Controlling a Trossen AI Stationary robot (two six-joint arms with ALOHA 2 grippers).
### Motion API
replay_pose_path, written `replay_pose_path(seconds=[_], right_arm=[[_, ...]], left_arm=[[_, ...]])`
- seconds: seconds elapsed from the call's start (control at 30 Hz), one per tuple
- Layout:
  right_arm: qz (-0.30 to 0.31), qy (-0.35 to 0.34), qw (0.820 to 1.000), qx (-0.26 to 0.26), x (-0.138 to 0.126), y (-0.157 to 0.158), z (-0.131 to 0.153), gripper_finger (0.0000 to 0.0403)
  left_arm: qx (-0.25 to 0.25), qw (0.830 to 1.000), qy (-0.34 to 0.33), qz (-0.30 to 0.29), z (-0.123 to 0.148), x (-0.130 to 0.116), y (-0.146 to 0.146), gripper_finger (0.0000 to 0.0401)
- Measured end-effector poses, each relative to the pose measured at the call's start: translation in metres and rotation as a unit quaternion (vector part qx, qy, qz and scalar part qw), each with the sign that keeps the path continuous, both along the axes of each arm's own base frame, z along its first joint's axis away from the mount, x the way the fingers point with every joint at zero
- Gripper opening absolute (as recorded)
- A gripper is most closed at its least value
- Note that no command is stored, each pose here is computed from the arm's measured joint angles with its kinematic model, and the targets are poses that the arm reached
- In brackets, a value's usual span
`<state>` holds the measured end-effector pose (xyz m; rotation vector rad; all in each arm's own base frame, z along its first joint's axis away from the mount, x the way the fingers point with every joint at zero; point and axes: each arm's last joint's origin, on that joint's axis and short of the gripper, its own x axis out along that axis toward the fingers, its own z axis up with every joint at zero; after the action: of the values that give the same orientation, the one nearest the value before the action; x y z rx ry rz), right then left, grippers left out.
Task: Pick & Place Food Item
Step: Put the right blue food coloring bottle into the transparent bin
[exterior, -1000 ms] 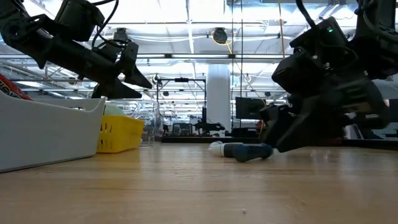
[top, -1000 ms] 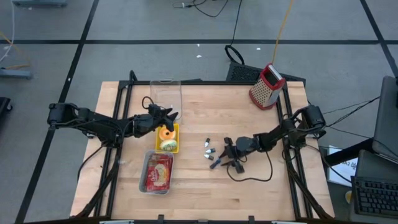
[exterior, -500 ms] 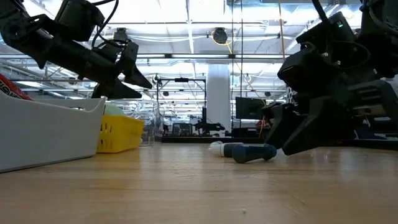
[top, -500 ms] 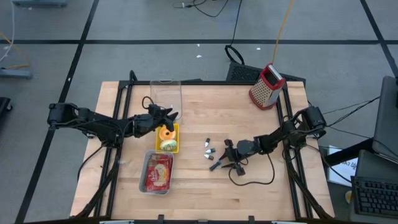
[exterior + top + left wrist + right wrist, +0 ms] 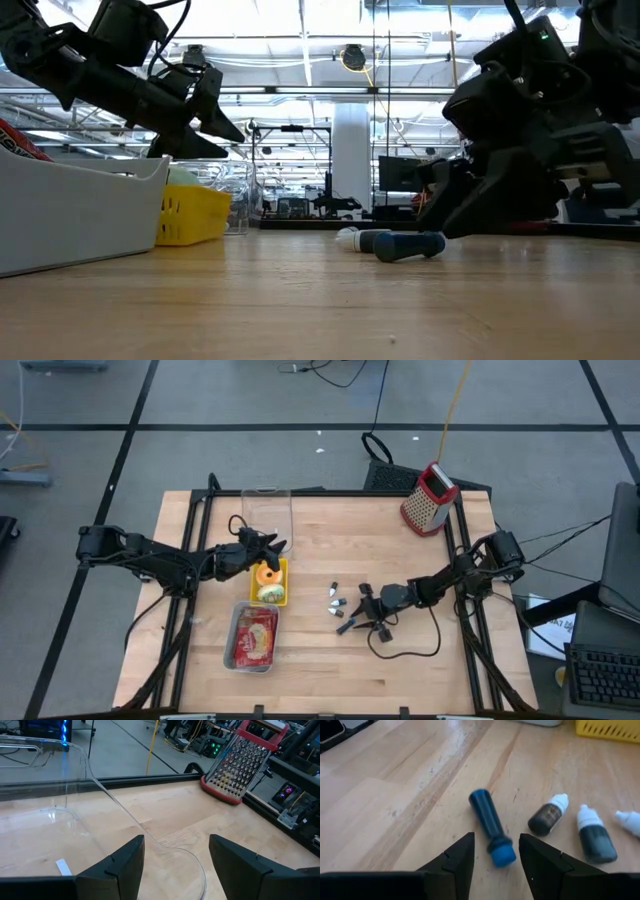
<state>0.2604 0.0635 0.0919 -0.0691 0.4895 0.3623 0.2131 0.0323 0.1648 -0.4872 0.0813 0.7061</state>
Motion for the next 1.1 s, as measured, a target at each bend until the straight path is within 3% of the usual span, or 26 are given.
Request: replay_pose_path(seconds=[0.33, 0.73, 1.1], right_arm=[[0.006, -0.008, 1.000, -0.012, 0.002, 0.000, 0.002, 0.0171], [0.010, -0.010, 1.000, -0.019, 0.011, 0.002, -0.012, 0.0164], [0.014, 0.005, 1.000, -0.020, 0.009, 0.002, -0.014, 0.0103]], left_arm=[[-0.001, 1.000, -0.001, 0.001, 0.000, 0.000, 0.000, 0.0225], [-0.001, 1.000, -0.001, 0.000, 0.000, 0.000, 0.000, 0.0225], [-0.001, 1.000, 0.002, 0.000, -0.001, 0.000, 0.000, 0.0225]])
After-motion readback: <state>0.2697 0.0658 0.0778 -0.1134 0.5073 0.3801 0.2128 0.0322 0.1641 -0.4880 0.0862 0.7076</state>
